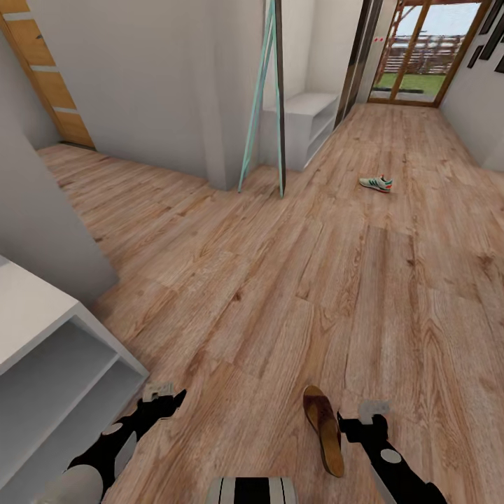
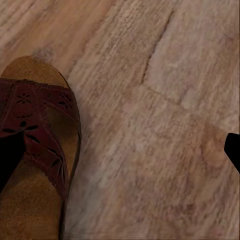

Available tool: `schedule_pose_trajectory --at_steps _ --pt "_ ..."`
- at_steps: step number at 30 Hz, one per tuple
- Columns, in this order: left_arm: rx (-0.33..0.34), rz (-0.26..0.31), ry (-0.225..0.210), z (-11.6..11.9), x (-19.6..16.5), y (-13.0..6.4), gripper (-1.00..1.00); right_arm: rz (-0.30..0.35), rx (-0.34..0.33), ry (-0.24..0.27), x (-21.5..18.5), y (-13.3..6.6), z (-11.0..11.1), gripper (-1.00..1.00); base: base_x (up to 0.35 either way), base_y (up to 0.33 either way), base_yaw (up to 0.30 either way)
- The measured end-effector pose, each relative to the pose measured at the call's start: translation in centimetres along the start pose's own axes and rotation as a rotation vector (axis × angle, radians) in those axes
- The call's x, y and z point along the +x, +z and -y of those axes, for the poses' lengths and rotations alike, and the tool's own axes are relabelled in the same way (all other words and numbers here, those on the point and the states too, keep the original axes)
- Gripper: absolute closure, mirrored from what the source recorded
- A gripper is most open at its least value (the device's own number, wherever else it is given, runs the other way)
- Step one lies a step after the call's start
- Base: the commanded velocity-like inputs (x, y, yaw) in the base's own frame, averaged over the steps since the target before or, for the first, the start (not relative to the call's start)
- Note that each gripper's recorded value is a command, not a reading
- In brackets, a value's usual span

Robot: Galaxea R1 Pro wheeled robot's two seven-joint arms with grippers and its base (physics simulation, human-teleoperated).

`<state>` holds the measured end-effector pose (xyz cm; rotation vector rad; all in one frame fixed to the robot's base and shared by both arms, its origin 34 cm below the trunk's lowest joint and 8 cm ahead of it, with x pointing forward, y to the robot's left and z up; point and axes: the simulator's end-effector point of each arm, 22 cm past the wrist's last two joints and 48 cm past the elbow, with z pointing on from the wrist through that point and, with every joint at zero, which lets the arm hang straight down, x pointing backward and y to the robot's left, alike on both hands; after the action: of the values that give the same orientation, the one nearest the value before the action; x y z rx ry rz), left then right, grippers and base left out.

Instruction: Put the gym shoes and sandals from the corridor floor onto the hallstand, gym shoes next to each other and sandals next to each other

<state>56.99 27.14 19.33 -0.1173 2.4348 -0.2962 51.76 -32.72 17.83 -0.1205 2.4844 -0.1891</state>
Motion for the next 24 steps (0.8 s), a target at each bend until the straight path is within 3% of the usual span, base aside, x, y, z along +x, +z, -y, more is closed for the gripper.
schedule_pose_trajectory --at_steps 6,14,15,24 --pt "0.017 0.033 0.014 1.1 -4.2 1.3 -1.0 -0.084 -0.093 -0.019 3.9 -0.6 -2.3 -1.0 0.0 0.0 0.0" --pt "0.031 0.064 0.06 1.8 -7.0 1.9 -1.0 -0.087 -0.112 -0.024 4.6 -0.8 -2.5 -1.0 0.0 0.0 0.0" --pt "0.035 0.075 0.088 2.0 -7.9 1.9 -1.0 -0.082 -0.116 -0.023 4.6 -0.8 -2.7 -1.0 0.0 0.0 0.0" --pt "0.029 0.114 0.114 1.8 -10.3 1.7 -1.0 -0.096 -0.119 -0.012 5.4 -1.0 -3.1 -1.0 0.0 0.0 0.0"
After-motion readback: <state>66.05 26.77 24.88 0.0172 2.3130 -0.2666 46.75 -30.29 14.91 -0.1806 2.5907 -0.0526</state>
